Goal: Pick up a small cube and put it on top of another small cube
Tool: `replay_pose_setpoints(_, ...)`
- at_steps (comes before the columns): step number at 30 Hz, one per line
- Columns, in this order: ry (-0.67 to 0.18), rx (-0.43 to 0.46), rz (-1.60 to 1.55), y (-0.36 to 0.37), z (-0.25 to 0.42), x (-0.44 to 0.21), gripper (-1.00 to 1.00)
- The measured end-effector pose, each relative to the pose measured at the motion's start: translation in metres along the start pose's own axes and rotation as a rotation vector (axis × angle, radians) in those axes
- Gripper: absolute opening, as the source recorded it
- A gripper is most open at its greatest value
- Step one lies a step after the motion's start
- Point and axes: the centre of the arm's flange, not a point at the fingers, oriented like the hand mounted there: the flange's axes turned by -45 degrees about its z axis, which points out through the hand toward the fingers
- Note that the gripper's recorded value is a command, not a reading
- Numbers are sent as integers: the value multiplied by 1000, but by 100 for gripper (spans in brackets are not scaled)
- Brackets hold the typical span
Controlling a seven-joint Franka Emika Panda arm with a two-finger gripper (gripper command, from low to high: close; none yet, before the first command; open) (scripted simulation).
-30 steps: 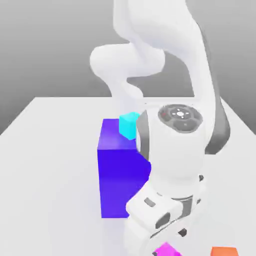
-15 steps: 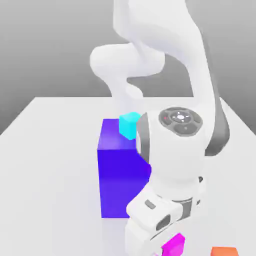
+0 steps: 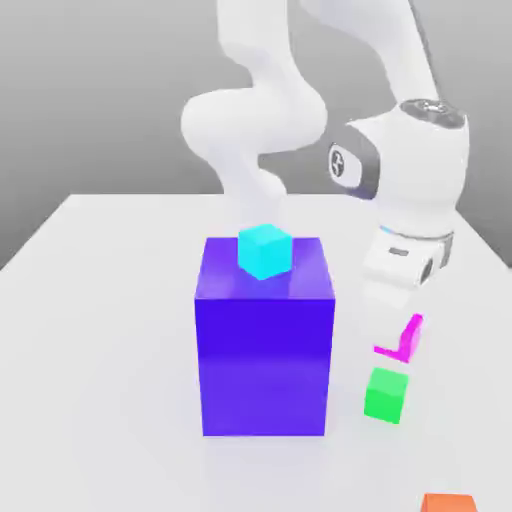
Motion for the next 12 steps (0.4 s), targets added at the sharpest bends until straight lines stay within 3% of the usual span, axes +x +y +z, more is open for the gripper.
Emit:
replay_pose_setpoints(2,0,0,0,0,20,-1,-100)
replay_pose_setpoints(3,0,0,0,-1,29,-1,100)
replay_pose_setpoints(12,1,-1,-2,-1,17,0,100)
